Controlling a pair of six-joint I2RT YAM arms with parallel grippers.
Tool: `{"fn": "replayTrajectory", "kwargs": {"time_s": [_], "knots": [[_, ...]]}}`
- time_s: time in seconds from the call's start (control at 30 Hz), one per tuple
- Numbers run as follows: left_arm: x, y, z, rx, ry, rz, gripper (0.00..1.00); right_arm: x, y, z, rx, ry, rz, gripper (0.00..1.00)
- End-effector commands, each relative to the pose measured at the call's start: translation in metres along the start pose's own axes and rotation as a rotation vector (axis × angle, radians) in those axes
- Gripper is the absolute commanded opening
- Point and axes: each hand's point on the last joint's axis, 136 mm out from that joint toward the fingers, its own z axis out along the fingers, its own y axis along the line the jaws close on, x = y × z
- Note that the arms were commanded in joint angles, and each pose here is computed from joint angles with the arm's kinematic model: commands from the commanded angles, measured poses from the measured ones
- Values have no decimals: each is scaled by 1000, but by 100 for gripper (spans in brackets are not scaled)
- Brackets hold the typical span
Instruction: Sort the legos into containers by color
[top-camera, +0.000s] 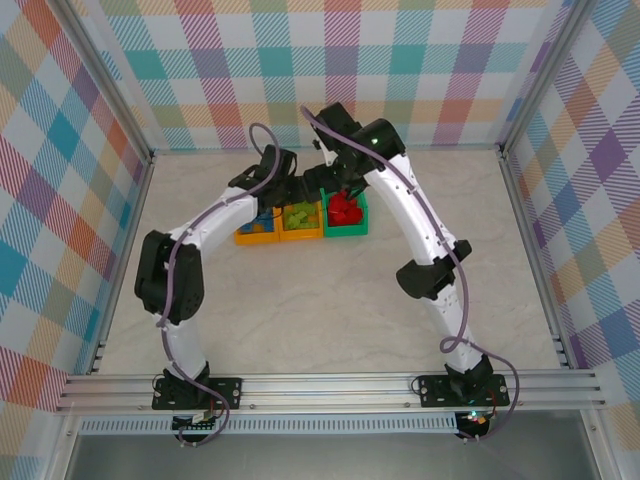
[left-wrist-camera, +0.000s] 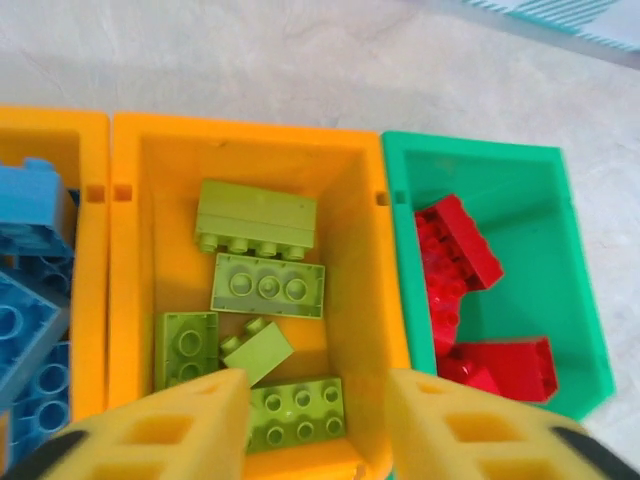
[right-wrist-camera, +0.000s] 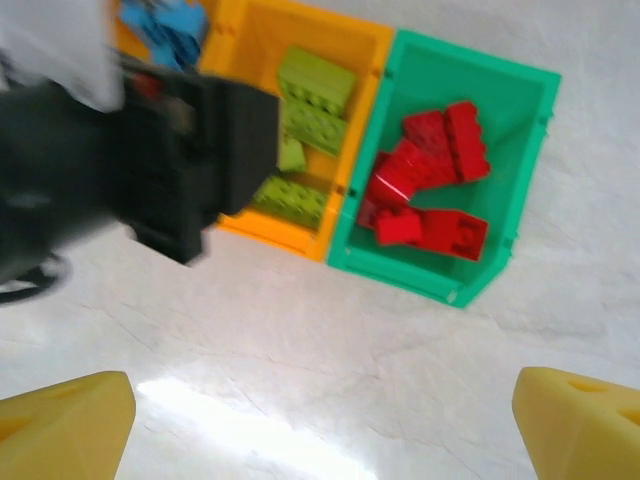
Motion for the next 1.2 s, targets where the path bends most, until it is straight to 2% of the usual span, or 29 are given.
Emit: {"fn": "replayTrajectory", "kwargs": {"time_s": [0.0, 0.1, 0.2, 0.27, 0.37, 0.47, 0.57, 0.63, 0.67, 0.7, 0.73, 0.77, 0.8, 0.87, 0.93, 1.0, 1.03, 1.07, 1.1, 1.13, 1.17], "knots": [[-27, -7, -59, 48, -122, 6, 52, 14, -29, -35, 90, -9, -43, 100], [-28, 7, -100, 37, -224, 14, 63, 31, -51, -42, 141, -12, -43, 100], [-15, 38, -133, -45, -308, 75, 77, 55, -78, -40, 74, -94, 78, 100], [-9, 63, -151, -132, -390, 109, 89, 83, -104, -27, 47, -157, 193, 100], [8, 107, -162, -287, -462, 141, 100, 124, -156, 5, 161, -286, 306, 100], [26, 132, -151, -348, -494, 216, 100, 155, -200, 44, 331, -429, 294, 100], [47, 155, -135, -411, -500, 253, 100, 167, -208, 84, 396, -580, 142, 100], [59, 171, -128, -456, -500, 243, 100, 172, -223, 112, 404, -565, 167, 100], [66, 179, -124, -470, -501, 232, 100, 169, -225, 127, 380, -468, 179, 100], [69, 184, -122, -472, -513, 219, 100, 156, -224, 135, 351, -478, 154, 100], [73, 189, -118, -459, -526, 205, 100, 142, -218, 139, 316, -519, 90, 100], [76, 191, -112, -436, -530, 203, 100, 137, -225, 144, 347, -540, 72, 100], [77, 192, -108, -417, -538, 201, 100, 141, -241, 148, 375, -470, 151, 100], [81, 196, -92, -369, -526, 193, 100, 147, -257, 147, 295, -492, 278, 100], [82, 195, -74, -335, -511, 207, 100, 163, -262, 130, 180, -621, 354, 100], [78, 194, -55, -347, -418, 252, 100, 173, -256, 124, 172, -747, 325, 100], [74, 190, -48, -346, -413, 315, 100, 169, -259, 119, 188, -799, 323, 100], [71, 191, -46, -359, -423, 345, 100, 172, -262, 123, 203, -735, 354, 100], [68, 196, -46, -355, -463, 339, 100, 171, -262, 124, 220, -739, 343, 100], [68, 213, -41, -355, -466, 266, 100, 170, -262, 123, 250, -740, 336, 100], [70, 226, -36, -298, -444, 196, 100, 171, -264, 124, 263, -726, 350, 100]]}}
